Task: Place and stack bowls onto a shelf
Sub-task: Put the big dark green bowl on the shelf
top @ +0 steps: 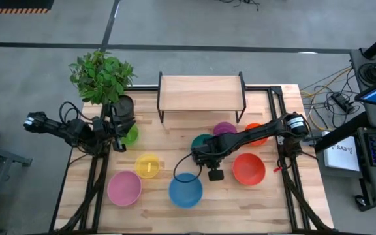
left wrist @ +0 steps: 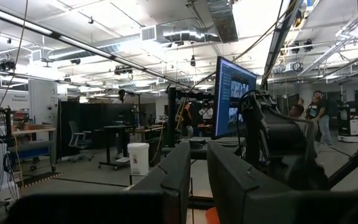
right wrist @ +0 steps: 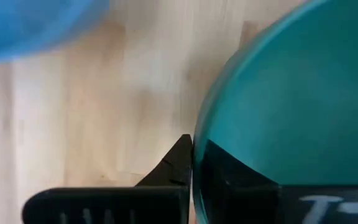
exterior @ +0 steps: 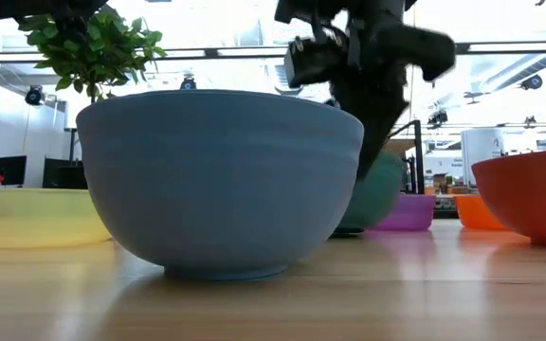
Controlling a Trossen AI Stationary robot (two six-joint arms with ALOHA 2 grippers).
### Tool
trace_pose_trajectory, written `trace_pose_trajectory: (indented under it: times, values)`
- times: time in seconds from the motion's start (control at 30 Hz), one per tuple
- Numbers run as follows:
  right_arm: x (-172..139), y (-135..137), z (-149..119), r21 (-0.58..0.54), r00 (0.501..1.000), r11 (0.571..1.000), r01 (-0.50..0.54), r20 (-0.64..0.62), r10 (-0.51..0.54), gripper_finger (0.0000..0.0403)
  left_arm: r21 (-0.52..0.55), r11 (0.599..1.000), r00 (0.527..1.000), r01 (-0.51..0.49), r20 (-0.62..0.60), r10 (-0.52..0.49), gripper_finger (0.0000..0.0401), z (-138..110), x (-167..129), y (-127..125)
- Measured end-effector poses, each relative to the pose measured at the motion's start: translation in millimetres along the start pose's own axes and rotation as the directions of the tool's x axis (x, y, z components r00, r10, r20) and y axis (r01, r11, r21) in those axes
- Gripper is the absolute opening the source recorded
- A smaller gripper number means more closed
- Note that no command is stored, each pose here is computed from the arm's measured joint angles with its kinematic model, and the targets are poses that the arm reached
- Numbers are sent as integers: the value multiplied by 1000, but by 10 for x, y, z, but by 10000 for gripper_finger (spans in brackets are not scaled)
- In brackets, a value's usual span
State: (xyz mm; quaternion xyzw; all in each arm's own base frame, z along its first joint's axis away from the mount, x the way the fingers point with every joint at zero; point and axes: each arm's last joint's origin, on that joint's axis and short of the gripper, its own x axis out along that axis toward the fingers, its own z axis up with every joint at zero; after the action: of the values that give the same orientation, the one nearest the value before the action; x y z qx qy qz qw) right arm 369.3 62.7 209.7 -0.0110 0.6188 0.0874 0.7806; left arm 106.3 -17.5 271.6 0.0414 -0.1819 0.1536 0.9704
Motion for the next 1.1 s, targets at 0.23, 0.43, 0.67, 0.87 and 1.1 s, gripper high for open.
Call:
trace_pose_trajectory:
  times: [0.23, 0.43, 0.67, 0.87, 1.1]
  values:
    - [-683, 52, 197, -92, 981, 995, 32, 196, -14, 9, 0, 1000, 1000, 0, 0, 0, 37, 0, 1, -1]
    - [-1311, -182, 353, -89, 899, 938, 335, 327, -290, 9, 2, 1000, 1000, 0, 2, 0, 37, 2, 0, 0]
    - [-1761, -834, 396, -14, 780, 837, 547, 372, -503, 9, 2, 1000, 1000, -1, 3, 1, 37, 3, 0, 1]
    - [-1786, -1387, 358, -27, 829, 899, 437, 400, -391, 9, 9, 1000, 1000, -1, 3, 1, 37, 3, 0, 0]
    - [-1632, -1718, 351, -65, 862, 919, 388, 377, -338, 9, 16, 1000, 1000, -1, 2, 1, 37, 2, 0, 0]
